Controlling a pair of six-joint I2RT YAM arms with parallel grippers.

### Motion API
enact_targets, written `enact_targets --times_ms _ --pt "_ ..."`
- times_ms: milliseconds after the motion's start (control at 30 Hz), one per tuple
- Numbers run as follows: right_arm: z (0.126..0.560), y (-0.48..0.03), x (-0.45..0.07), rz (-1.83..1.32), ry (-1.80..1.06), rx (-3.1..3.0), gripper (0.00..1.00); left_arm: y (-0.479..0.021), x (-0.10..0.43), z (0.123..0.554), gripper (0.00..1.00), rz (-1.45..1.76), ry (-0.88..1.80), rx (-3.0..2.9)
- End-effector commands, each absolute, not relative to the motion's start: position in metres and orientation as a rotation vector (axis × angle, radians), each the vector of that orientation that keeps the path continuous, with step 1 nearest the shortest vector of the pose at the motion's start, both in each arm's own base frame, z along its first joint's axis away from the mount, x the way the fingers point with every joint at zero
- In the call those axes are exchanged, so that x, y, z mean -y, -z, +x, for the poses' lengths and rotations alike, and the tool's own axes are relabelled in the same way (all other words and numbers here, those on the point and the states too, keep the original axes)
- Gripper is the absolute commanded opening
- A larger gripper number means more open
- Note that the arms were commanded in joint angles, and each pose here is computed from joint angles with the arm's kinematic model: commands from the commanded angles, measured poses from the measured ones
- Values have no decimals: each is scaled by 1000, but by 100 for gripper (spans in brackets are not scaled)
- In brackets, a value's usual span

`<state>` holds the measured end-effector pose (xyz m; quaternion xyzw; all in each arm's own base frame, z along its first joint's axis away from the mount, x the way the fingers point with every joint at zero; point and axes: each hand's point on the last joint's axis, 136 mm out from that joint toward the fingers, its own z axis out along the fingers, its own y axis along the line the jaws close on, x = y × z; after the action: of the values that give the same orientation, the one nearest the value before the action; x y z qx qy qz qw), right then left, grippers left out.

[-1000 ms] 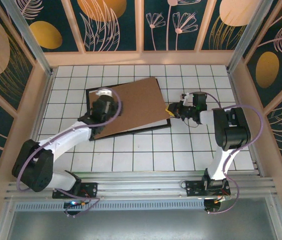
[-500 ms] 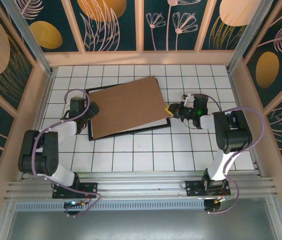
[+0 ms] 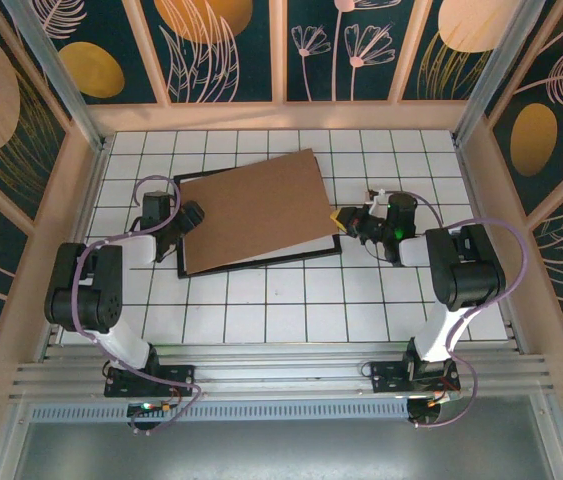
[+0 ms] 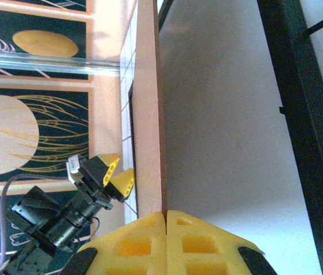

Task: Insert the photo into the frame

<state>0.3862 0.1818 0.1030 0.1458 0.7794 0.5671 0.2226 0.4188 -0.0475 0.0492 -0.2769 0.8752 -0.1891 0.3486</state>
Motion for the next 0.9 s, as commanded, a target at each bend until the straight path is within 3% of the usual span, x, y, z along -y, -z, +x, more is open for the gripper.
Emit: enact_targets --times_ms 0,867 --pt "396 -124 -179 386 -1575 -2018 0 -57 59 430 90 -691 586 -2244" --pt "387 -132 -160 408 -1503 -1917 0 -55 67 426 89 -671 639 -2259"
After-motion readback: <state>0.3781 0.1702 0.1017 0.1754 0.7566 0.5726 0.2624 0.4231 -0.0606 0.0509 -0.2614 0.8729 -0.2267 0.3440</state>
